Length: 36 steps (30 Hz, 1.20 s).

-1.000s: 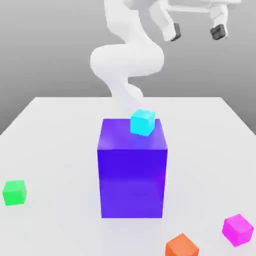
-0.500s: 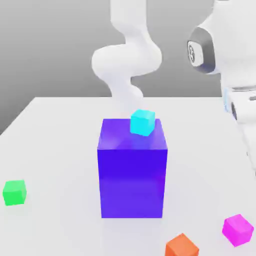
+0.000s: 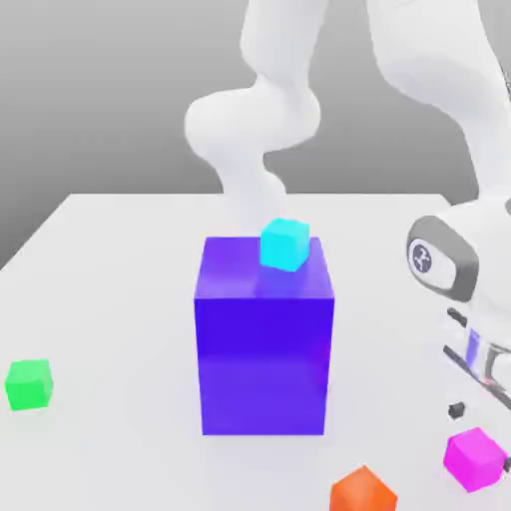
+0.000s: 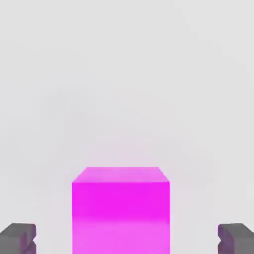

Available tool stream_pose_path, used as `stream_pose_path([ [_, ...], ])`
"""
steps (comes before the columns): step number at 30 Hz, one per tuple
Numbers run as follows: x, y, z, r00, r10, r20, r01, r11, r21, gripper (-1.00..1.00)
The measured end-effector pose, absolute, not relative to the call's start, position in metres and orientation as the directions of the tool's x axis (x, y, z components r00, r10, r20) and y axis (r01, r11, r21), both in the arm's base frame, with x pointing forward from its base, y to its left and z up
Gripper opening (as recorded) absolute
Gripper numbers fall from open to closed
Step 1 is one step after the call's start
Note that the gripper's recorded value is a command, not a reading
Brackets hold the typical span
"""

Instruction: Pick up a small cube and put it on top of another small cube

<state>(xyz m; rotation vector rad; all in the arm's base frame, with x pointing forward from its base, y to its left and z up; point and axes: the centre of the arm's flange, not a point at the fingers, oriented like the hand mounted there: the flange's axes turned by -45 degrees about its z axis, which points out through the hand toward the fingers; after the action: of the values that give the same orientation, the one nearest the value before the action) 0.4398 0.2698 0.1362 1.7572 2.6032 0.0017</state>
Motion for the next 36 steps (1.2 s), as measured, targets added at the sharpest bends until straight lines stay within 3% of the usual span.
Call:
stream_pose_path([
  [6, 0.439, 0.270, 0.133, -0.375, 0.927, -0.001, 0.927, 0.375, -0.001, -1.00],
  [12, 0.451, 0.269, 0.189, -0.377, 0.926, -0.015, 0.926, 0.378, 0.008, -1.00],
  [18, 0.498, 0.137, 0.209, -0.330, 0.943, -0.038, 0.943, 0.331, 0.014, -1.00],
  [24, 0.502, -0.013, 0.225, -0.275, 0.960, -0.050, 0.961, 0.276, 0.008, -1.00],
  [30, 0.461, -0.154, 0.237, -0.219, 0.974, -0.049, 0.976, 0.219, -0.002, -1.00],
  [36, 0.383, -0.271, 0.245, -0.162, 0.986, -0.036, 0.987, 0.161, -0.009, -1.00],
])
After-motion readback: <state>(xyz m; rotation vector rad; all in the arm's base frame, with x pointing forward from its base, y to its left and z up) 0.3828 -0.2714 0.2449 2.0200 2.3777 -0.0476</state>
